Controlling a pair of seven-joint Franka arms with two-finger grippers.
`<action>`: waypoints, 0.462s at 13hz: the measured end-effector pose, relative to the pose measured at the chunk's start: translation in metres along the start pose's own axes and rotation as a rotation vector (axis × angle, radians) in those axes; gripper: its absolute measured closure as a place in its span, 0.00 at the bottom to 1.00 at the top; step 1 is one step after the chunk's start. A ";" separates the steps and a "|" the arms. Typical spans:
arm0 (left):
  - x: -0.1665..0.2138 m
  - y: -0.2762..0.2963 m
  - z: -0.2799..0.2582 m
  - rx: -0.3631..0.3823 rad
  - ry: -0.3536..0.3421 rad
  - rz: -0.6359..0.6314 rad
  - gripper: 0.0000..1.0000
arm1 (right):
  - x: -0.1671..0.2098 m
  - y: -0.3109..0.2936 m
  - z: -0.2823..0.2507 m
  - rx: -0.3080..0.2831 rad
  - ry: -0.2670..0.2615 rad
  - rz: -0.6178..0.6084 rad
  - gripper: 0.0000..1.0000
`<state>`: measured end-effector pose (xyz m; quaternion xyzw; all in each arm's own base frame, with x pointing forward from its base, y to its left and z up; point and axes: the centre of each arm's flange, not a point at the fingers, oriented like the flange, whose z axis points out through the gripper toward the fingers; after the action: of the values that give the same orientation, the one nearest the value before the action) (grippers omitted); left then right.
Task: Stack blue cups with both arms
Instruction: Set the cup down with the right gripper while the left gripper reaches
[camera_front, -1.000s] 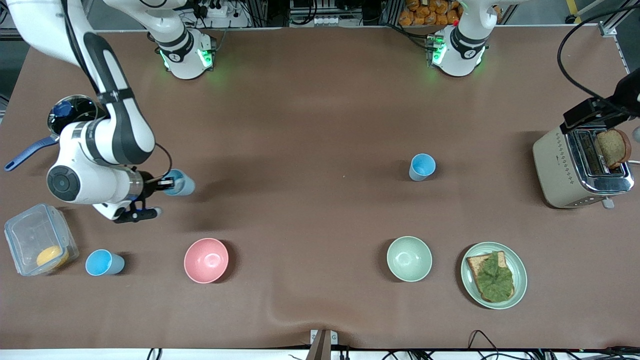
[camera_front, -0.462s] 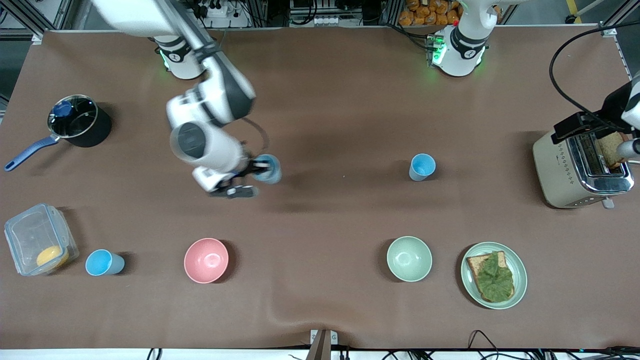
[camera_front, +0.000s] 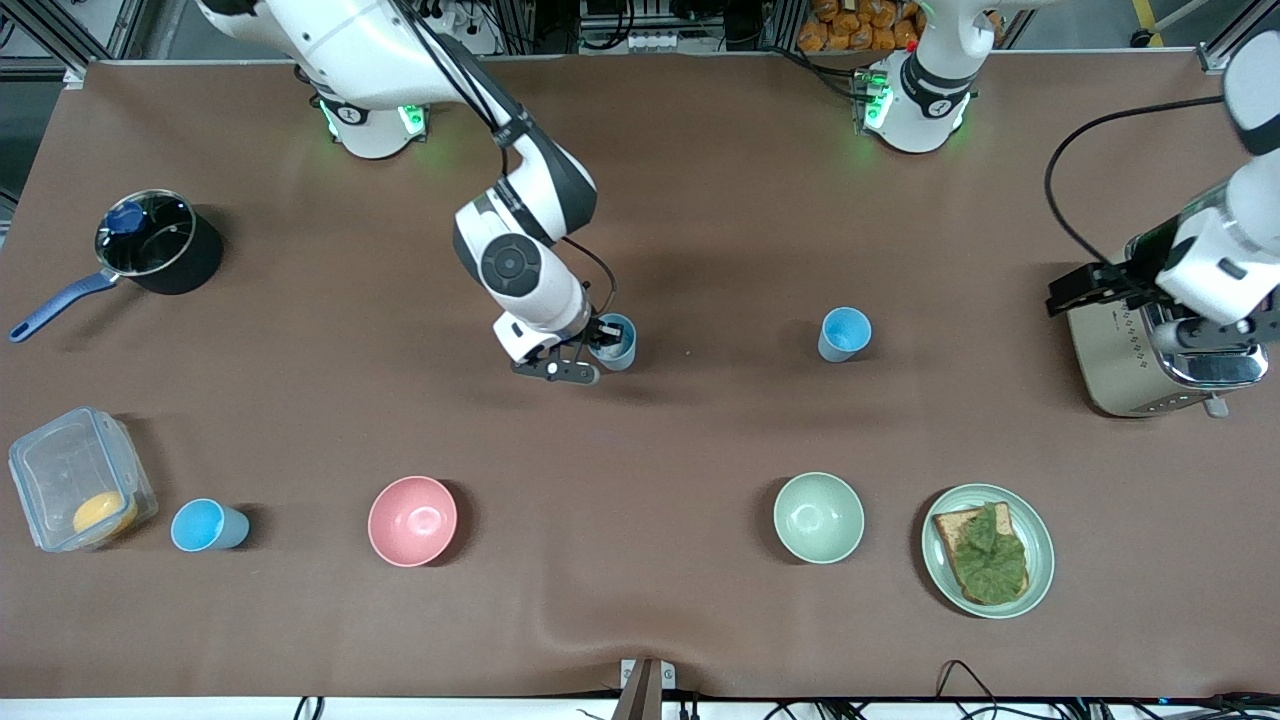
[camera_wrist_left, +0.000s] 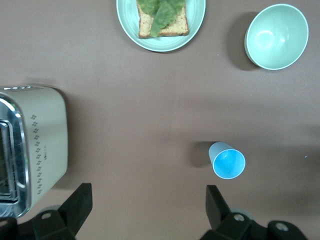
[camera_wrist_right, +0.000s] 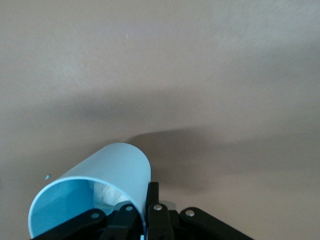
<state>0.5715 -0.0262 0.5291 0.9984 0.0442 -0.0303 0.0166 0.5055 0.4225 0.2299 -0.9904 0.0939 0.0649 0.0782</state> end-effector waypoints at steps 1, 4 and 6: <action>0.000 0.006 0.011 -0.007 0.004 0.005 0.00 | -0.001 -0.001 0.008 -0.001 -0.001 0.003 0.90; -0.001 0.027 0.043 -0.034 0.016 0.015 0.00 | 0.005 -0.005 -0.006 0.004 0.006 0.021 0.60; -0.005 0.049 0.059 -0.035 0.015 0.006 0.00 | 0.017 -0.006 -0.046 -0.009 -0.008 0.034 0.39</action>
<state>0.5678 -0.0778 0.4723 0.9983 0.0419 -0.0217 0.0339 0.5285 0.4174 0.2733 -0.9887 0.1101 0.0706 0.0732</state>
